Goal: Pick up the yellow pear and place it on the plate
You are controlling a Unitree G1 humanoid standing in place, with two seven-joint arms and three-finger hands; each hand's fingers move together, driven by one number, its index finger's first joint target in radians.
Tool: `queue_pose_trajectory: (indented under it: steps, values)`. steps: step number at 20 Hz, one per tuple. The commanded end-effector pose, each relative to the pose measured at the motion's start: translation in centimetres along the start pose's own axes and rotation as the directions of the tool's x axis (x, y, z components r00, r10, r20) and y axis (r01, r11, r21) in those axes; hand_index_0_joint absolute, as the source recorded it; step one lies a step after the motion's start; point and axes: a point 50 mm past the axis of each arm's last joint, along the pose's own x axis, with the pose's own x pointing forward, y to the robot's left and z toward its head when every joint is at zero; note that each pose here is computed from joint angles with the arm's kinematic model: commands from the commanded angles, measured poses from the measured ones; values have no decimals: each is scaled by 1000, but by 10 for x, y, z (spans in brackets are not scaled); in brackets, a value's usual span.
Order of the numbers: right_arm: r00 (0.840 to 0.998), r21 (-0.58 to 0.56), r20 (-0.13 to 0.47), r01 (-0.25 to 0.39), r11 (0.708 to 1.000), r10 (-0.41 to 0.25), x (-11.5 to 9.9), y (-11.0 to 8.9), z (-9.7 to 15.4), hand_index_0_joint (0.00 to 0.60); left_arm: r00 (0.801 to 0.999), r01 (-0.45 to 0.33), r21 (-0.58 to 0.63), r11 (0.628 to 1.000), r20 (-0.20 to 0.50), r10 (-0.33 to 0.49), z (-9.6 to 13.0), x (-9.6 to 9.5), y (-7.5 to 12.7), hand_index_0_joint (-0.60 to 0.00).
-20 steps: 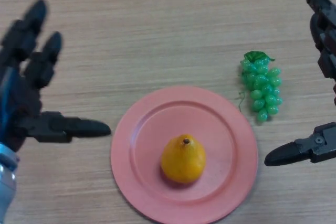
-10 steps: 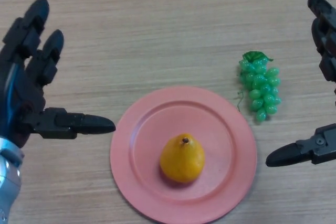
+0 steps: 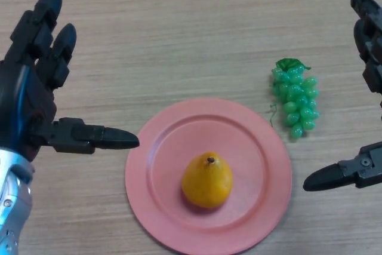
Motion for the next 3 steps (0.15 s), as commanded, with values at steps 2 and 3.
queue_pose_trajectory:
  steps: [2, 3]
  values:
    - [980, -120, 192, 74, 990, -50, 1, -16, 32, 0, 962, 13, 73, 997, 271, -32, 43, 2, 10, 0]
    - [980, -118, 194, 70, 991, -46, 2, -16, 33, 0, 962, 9, 71, 997, 270, -28, 42, 4, 11, 0]
